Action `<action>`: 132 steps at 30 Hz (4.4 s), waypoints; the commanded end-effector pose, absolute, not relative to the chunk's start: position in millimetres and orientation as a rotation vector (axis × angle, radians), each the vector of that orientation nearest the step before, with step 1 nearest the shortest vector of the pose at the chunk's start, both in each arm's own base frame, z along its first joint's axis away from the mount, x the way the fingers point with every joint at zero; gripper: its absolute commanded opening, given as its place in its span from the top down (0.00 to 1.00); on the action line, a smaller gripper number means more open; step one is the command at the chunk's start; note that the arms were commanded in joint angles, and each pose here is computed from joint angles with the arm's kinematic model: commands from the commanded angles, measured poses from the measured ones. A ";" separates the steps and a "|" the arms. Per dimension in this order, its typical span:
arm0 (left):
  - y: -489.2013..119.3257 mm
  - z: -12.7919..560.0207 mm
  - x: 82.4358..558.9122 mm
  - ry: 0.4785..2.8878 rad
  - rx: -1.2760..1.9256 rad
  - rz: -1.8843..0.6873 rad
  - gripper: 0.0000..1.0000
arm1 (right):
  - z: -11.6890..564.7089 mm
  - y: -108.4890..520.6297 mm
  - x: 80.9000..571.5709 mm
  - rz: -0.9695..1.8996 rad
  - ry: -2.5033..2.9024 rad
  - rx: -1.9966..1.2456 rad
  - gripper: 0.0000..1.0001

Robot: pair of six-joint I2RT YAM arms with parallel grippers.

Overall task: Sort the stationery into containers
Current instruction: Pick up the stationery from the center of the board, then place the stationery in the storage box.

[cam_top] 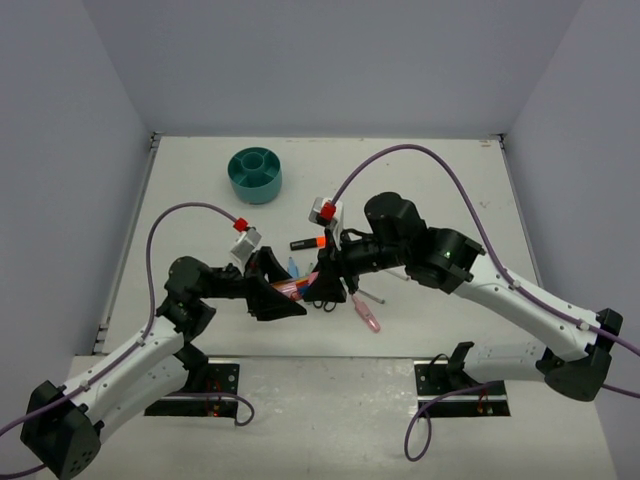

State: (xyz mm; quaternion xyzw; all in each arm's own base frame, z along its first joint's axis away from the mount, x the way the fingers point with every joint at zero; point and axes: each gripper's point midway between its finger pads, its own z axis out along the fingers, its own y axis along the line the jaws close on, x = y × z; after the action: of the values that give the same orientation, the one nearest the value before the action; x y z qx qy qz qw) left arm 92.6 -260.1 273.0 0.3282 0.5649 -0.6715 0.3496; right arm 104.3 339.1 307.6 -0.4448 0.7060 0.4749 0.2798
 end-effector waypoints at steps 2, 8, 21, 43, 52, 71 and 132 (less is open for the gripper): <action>-264.5 290.4 110.4 1.436 0.801 -1.656 1.00 | 318.4 340.3 105.2 1.288 1.844 -1.193 1.00; -265.8 288.6 116.1 1.447 0.769 -1.643 1.00 | 317.3 339.3 118.4 1.278 1.876 -1.098 0.41; -257.0 308.6 115.2 1.352 0.706 -1.596 1.00 | 321.4 329.0 143.0 1.311 1.922 -0.894 0.19; -242.2 320.0 143.1 1.319 0.371 -1.580 1.00 | 316.2 296.1 148.0 1.555 1.905 -0.505 0.19; -230.1 328.3 148.6 1.165 0.390 -1.444 1.00 | 290.5 284.2 158.1 1.830 1.881 0.329 0.01; -247.9 317.4 185.5 1.080 0.515 -1.208 1.00 | 309.0 295.5 207.9 1.803 1.755 0.835 0.01; -286.4 299.5 184.7 1.392 0.826 -1.238 0.03 | 369.4 303.4 206.2 0.882 1.821 -0.484 1.00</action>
State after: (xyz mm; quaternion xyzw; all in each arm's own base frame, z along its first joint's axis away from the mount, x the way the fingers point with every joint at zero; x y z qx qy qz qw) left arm 199.0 -275.8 284.0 0.2975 0.6081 -0.4936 0.5459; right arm 216.6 309.5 350.8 -0.0972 0.7566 0.4139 0.4969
